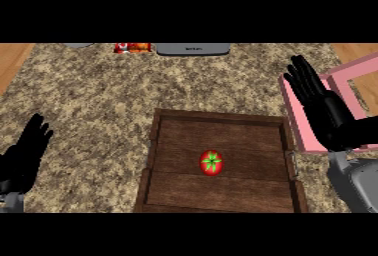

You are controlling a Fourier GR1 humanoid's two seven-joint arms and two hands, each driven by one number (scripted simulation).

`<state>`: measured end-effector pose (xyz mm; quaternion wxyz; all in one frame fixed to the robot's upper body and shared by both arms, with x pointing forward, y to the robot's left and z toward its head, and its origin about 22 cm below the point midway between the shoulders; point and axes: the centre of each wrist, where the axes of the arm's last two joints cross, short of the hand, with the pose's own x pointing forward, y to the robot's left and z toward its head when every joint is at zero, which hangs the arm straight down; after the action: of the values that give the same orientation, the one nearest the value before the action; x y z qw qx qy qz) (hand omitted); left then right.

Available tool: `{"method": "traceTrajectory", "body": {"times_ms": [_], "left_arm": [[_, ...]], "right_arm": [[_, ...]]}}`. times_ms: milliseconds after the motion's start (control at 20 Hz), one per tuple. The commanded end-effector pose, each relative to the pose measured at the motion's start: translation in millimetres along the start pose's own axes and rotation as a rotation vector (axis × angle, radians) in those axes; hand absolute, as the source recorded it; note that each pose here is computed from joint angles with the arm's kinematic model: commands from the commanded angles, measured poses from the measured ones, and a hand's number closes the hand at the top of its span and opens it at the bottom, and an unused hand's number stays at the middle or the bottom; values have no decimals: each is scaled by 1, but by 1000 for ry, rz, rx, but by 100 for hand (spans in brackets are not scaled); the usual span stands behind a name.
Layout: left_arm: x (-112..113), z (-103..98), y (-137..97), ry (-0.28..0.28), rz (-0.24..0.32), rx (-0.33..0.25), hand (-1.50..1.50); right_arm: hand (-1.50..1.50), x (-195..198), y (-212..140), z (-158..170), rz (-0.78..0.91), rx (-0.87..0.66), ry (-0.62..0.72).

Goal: Pick the tomato from the tray and place it in the cardboard box

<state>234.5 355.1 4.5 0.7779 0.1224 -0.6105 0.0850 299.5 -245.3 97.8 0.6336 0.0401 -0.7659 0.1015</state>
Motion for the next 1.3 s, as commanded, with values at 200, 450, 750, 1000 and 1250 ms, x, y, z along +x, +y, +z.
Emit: {"method": "traceTrajectory", "body": {"times_ms": [200,450,750,1000,1250], "left_arm": [[68,-7,-33,-397,-279,-282,0],[68,-5,-54,-476,-324,-433,0],[77,-10,-78,-516,-338,-481,0],[61,-4,-89,-499,-345,-502,0],[66,-6,-100,-497,-346,-521,0]], "right_arm": [[-150,84,-16,2,190,-160,-249],[-150,67,-15,42,511,-202,-108],[-150,64,11,73,780,-44,-193],[-150,89,34,80,947,71,-97],[-150,101,47,83,1158,251,106]]}}
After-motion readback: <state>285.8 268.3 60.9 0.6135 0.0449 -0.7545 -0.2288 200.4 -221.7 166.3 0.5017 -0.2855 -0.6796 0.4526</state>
